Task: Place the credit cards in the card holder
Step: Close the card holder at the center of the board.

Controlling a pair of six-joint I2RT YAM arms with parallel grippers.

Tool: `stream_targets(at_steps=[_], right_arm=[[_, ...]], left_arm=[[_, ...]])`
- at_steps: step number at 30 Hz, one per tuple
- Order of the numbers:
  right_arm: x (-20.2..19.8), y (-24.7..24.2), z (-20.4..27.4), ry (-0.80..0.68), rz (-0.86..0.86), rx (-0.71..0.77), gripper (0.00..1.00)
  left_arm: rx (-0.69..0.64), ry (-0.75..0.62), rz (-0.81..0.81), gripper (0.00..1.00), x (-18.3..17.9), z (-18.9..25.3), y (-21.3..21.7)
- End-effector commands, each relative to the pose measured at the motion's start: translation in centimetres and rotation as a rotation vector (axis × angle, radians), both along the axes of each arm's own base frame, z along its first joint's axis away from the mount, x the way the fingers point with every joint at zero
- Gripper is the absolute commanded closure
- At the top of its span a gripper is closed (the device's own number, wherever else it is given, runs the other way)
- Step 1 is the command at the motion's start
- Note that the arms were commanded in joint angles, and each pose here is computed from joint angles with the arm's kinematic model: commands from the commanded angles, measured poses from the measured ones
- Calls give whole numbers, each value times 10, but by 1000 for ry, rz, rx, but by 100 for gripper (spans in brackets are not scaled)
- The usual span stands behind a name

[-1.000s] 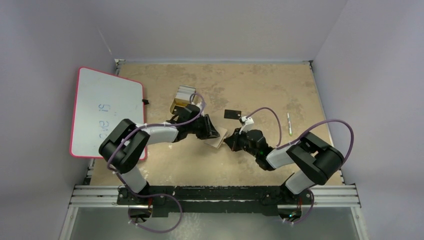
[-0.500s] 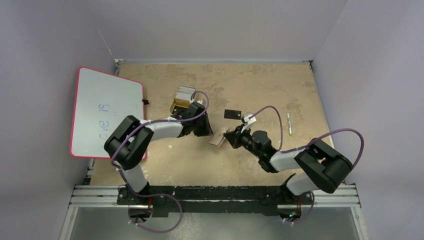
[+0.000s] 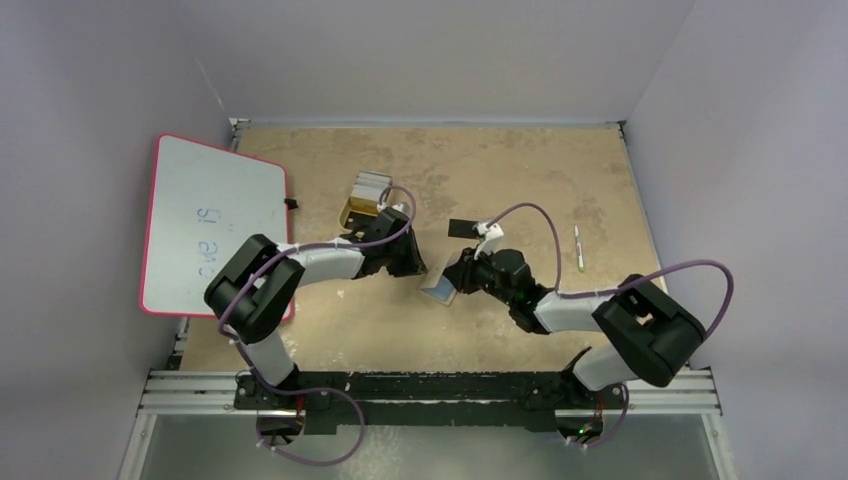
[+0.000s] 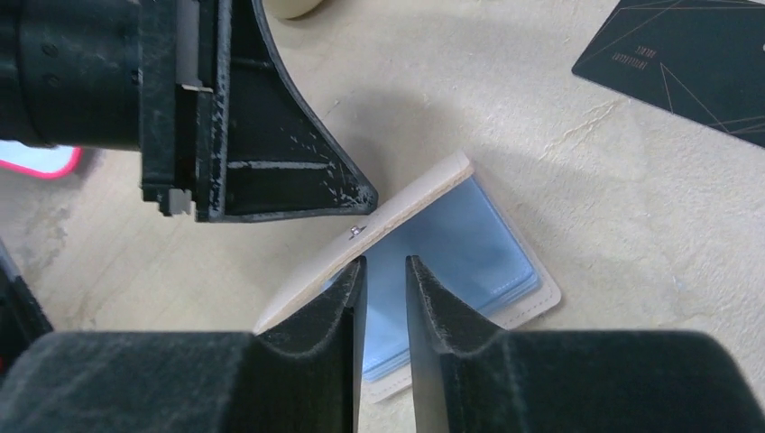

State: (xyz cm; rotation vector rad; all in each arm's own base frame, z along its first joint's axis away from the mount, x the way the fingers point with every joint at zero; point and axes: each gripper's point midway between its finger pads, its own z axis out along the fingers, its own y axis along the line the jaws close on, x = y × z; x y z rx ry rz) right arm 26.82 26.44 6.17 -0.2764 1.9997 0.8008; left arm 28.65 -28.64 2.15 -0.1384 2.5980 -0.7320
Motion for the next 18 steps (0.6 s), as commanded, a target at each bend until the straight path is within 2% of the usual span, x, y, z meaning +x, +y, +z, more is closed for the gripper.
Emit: stream_targets(at_steps=[1,4,8,12,18], right_arm=[[-5,-2,16,28,-37,72,78],[-5,-7,6,58,-61,38,78],[-9,-11,3,158,-107,24,69],[-18,-19,17,280,-201,63,64],[-21,-43,54,302,-348,129,59]], left_arm=[[-20,-1,-35,80,-11,13,-12],[-9,-4,-40,80,-10,16,-15],[14,-17,-39,80,-10,20,-13],[8,-47,-50,80,-9,35,-18],[-48,-88,-88,79,-7,59,-37]])
